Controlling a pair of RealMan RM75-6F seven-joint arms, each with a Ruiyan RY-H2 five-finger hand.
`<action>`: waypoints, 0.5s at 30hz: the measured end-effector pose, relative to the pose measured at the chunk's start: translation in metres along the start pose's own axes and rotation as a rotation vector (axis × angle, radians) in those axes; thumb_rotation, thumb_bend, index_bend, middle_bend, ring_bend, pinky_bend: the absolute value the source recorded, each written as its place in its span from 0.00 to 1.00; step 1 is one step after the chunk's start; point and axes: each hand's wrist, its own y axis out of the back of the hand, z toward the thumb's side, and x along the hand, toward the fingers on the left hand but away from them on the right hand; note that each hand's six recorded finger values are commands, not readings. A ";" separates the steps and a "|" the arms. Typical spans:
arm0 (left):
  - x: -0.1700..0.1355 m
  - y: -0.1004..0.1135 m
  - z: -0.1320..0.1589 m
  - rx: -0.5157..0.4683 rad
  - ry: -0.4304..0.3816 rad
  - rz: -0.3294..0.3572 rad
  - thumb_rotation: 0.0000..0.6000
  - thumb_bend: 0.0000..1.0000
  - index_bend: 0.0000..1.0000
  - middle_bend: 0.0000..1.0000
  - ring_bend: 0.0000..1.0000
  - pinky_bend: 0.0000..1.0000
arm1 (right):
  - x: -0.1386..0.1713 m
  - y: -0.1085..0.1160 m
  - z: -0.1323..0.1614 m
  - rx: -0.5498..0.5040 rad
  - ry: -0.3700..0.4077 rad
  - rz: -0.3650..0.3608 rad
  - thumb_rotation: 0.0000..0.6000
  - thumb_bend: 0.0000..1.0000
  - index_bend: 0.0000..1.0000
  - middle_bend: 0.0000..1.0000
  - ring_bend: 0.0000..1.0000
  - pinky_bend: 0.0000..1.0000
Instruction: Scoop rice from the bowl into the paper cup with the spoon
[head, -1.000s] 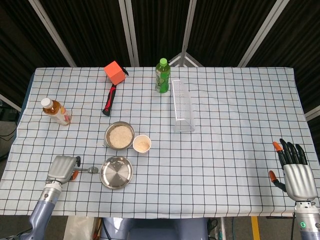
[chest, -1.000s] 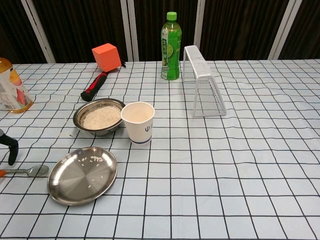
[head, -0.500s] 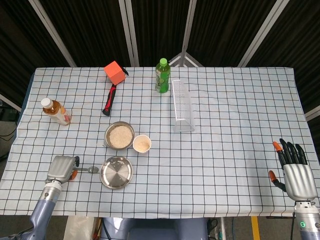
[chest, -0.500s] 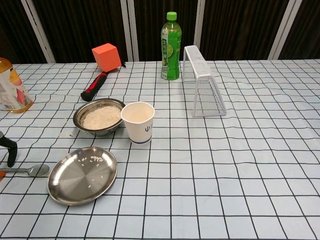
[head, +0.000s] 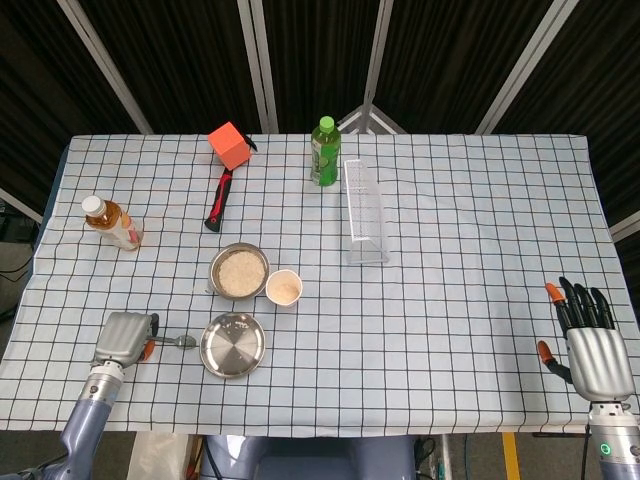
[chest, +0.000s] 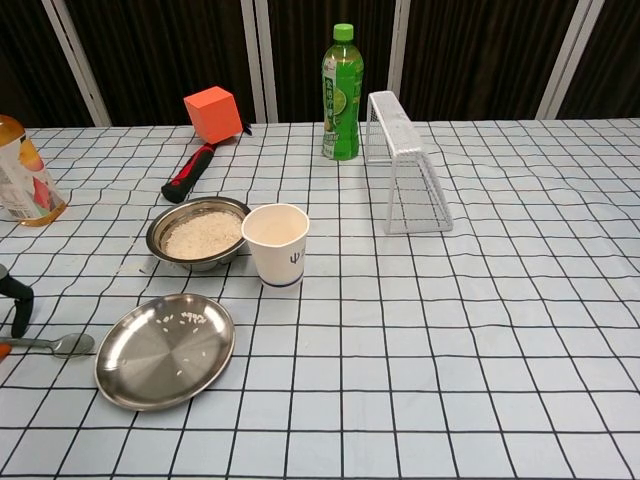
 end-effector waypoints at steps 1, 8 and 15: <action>0.000 0.000 0.000 0.000 0.001 0.000 1.00 0.45 0.55 0.97 0.96 0.99 | 0.000 0.000 0.000 0.000 0.000 0.000 1.00 0.38 0.00 0.00 0.00 0.00; 0.001 -0.001 -0.001 0.000 0.007 0.000 1.00 0.45 0.57 0.97 0.96 0.99 | 0.000 0.000 0.000 0.001 0.001 0.001 1.00 0.38 0.00 0.00 0.00 0.00; 0.002 0.007 -0.002 -0.019 0.011 0.019 1.00 0.45 0.57 0.97 0.96 0.99 | 0.000 0.000 0.000 0.002 0.001 0.002 1.00 0.38 0.00 0.00 0.00 0.00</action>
